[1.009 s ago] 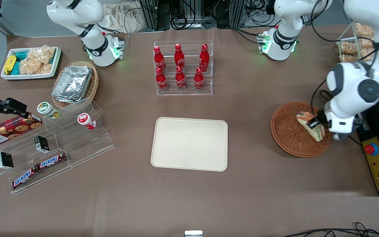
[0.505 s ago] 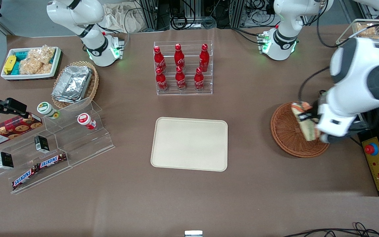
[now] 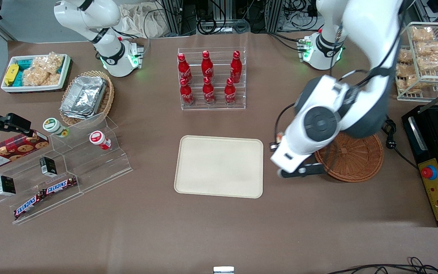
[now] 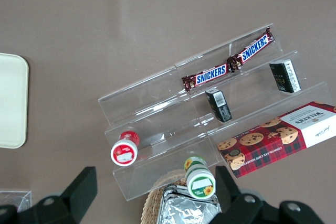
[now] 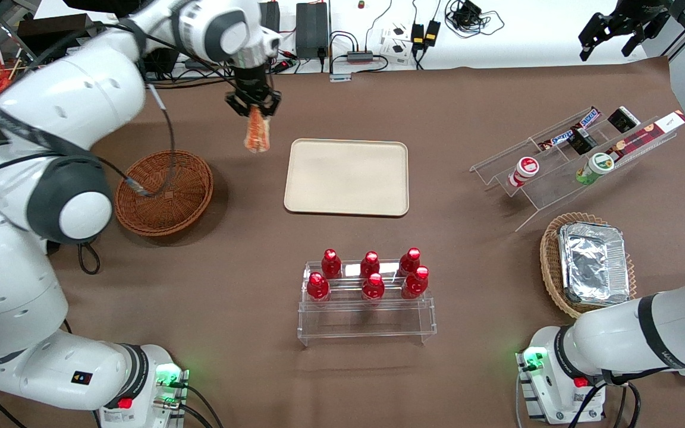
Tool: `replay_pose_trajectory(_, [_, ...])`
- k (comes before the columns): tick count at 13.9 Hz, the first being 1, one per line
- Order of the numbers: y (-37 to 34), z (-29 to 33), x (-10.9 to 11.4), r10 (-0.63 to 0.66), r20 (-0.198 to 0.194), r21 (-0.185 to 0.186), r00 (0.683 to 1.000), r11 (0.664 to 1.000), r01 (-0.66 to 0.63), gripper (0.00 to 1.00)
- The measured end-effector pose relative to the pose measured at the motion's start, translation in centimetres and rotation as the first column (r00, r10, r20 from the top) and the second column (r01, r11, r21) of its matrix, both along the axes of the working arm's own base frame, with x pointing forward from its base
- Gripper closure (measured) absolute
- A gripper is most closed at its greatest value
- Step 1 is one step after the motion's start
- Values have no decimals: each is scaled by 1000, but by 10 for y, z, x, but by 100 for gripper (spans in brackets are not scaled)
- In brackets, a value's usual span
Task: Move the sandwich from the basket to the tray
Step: 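Lift the sandwich with the left gripper and carry it toward the tray, then lower the held sandwich onto the cream tray and open the left gripper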
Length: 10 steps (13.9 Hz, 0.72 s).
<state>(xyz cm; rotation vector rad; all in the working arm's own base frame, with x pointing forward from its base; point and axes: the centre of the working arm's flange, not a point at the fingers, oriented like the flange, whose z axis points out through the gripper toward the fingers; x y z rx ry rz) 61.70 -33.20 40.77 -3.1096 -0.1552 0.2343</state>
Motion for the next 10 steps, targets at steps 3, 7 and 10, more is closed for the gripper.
replay_pose_trajectory(3, [-44, -62, -2, 35, 10, -27, 999, 999, -35, 81])
replay_pose_trajectory(7, [-80, -123, -10, 49, 18, -53, 999, 997, -48, 81])
replay_pose_trajectory(10, [-93, -144, -17, 42, 52, -87, 998, 995, -37, 81])
